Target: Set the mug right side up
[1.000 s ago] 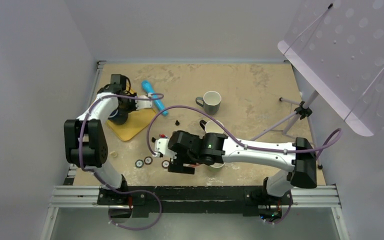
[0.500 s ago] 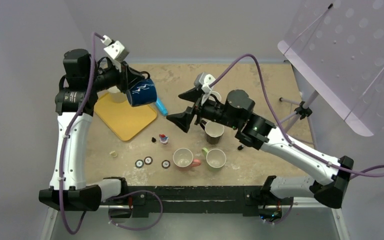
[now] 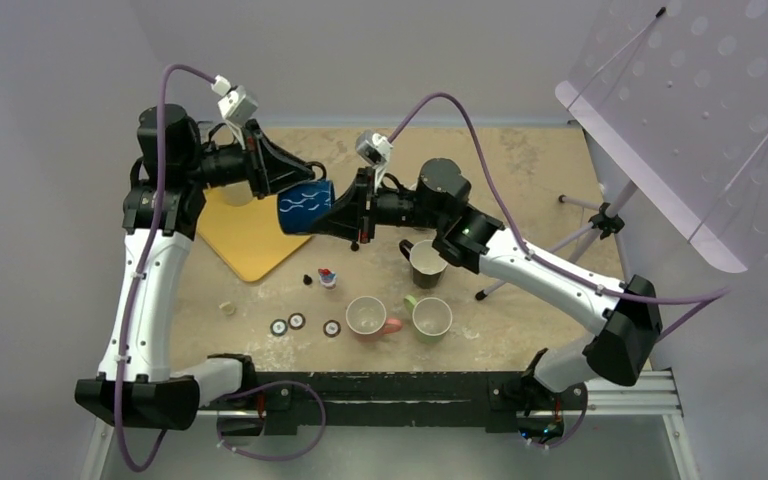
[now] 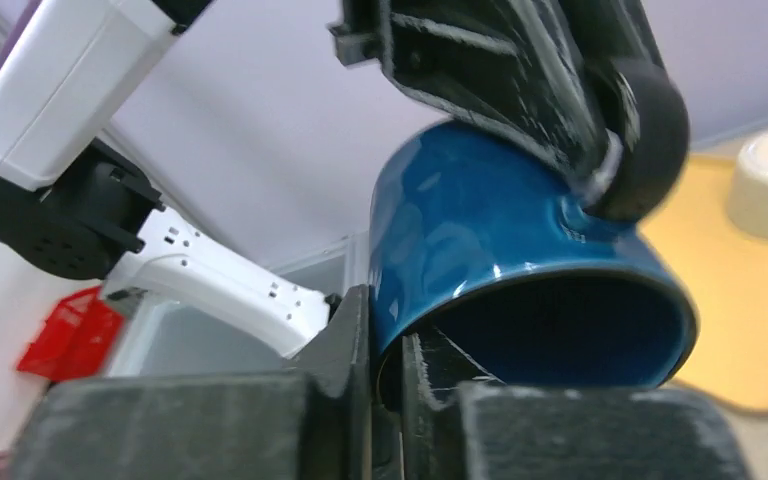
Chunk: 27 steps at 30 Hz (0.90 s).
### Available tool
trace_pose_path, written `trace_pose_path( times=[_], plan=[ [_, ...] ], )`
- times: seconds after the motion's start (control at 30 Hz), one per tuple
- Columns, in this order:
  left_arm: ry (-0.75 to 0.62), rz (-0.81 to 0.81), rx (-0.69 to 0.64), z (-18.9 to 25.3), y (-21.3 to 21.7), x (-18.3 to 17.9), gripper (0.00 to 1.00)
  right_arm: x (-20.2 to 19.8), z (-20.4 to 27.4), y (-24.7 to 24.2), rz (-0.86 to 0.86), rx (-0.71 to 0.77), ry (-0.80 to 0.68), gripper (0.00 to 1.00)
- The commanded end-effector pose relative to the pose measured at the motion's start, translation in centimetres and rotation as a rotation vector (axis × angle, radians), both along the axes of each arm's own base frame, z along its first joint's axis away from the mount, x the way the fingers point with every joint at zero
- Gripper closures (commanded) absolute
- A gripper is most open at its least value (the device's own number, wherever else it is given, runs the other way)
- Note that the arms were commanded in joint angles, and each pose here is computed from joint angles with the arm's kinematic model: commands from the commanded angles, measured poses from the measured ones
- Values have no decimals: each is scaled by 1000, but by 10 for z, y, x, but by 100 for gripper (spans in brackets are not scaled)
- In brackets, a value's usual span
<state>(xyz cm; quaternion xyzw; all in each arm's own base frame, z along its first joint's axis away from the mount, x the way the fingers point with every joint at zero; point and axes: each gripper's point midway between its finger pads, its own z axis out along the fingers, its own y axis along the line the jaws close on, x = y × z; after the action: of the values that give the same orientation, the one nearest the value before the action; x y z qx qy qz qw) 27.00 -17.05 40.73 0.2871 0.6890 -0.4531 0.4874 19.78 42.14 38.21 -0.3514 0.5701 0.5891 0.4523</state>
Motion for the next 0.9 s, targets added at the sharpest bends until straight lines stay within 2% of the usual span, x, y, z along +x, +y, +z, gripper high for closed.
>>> trace_pose_path(
  times=[0.0,0.03,0.07,0.13,0.2,0.27,0.37,0.6,0.73,0.87],
  plan=[
    [-53,14,21,10,2,-7,60,-6,42,-2,31,58,-118,100],
    [-51,82,78,3,10,2,11,11,33,-6,-64,-6,-132,100],
    [-54,166,153,-6,23,14,1,30,26,-14,-182,-81,-165,100],
    [-50,350,301,-22,57,37,0,64,-2,-37,-380,-272,-194,100],
    [-31,530,390,-33,96,61,0,86,-34,-60,-507,-475,-209,100],
    [-5,678,440,-42,135,80,0,99,-57,-70,-546,-619,-221,100],
    [18,816,556,-61,177,105,0,101,-101,-73,-505,-805,-170,100],
    [133,891,780,-123,223,143,0,110,-168,-76,-492,-1047,-54,100],
    [187,914,885,-154,244,165,0,102,-198,-65,-397,-1101,1,100],
    [252,921,933,-178,261,183,0,103,-220,-67,-391,-1172,32,100]
  ],
)
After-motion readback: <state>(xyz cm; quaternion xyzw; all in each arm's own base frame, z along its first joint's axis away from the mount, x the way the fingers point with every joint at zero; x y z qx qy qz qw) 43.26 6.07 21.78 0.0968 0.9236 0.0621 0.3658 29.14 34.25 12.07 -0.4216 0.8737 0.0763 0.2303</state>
